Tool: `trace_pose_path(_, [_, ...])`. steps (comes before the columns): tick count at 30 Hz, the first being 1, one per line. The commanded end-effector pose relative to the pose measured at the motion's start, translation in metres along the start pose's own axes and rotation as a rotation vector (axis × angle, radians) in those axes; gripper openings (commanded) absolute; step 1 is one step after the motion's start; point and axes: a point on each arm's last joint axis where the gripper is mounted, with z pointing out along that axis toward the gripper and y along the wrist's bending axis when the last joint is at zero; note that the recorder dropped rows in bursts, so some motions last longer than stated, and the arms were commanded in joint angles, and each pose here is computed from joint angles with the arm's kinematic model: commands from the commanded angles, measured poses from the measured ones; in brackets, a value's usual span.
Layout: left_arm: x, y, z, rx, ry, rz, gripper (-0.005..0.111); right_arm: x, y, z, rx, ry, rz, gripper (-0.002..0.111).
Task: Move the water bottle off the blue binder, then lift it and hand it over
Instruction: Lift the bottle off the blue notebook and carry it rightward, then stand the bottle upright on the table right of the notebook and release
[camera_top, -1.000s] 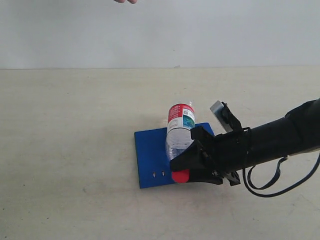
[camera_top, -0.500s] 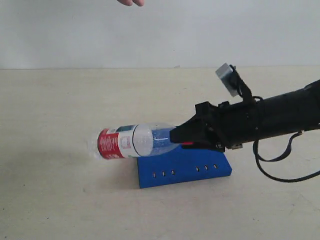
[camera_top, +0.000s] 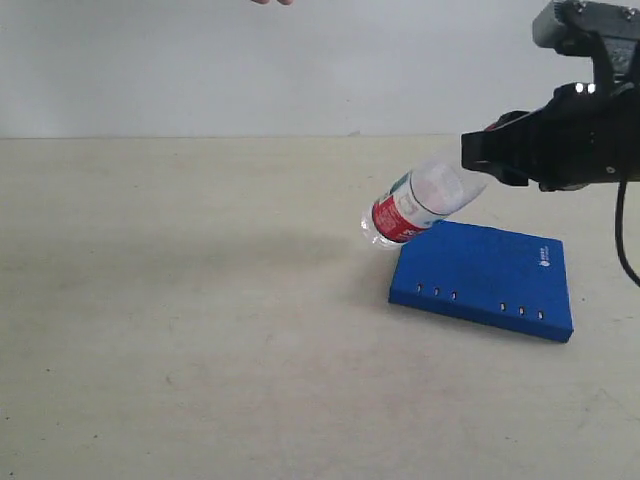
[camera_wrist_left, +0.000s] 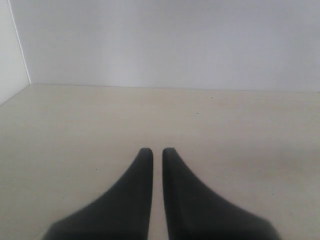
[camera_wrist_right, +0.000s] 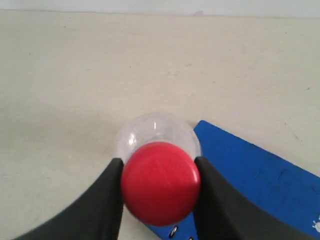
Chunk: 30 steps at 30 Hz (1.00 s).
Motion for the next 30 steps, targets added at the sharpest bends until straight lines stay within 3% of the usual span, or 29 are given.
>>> trace_pose_path(1, [0.001, 0.000, 0.000, -0.001, -0.004, 0.001, 0.007, -0.012, 0.001, -0.016, 0.041, -0.081, -0.031, 0.000])
trace_pose_path(5, [0.001, 0.000, 0.000, -0.001, -0.004, 0.001, 0.007, -0.036, -0.019, -0.050, 0.350, -0.301, -0.072, 0.000])
trace_pose_path(6, [0.001, 0.000, 0.000, -0.001, -0.004, 0.001, 0.007, -0.042, -0.019, -0.063, 0.409, -0.347, -0.146, 0.000])
trace_pose_path(10, [0.001, 0.000, 0.000, -0.001, -0.004, 0.001, 0.007, -0.047, -0.007, -0.087, 0.374, -0.394, -0.252, 0.000])
trace_pose_path(14, [0.001, 0.000, 0.000, -0.001, -0.004, 0.001, 0.007, -0.048, -0.014, -0.104, 0.498, -0.453, -0.234, 0.000])
trace_pose_path(17, [0.001, 0.000, 0.000, -0.001, -0.004, 0.001, 0.007, -0.032, -0.031, -0.104, 0.668, -0.349, -0.242, 0.000])
trace_pose_path(18, [0.001, 0.000, 0.000, -0.001, -0.004, 0.001, 0.007, -0.012, -0.042, -0.099, 0.764, -0.186, -0.253, 0.000])
trace_pose_path(20, [0.001, 0.000, 0.000, -0.001, -0.004, 0.001, 0.007, 0.007, -0.053, -0.099, 0.870, -0.058, -0.310, 0.000])
trace_pose_path(26, [0.001, 0.000, 0.000, -0.001, -0.004, 0.001, 0.007, 0.030, -0.043, -0.080, 0.662, -0.035, -0.343, 0.000])
trace_pose_path(30, [0.001, 0.000, 0.000, -0.001, -0.004, 0.001, 0.007, 0.037, -0.046, -0.066, 0.646, 0.024, -0.346, 0.000])
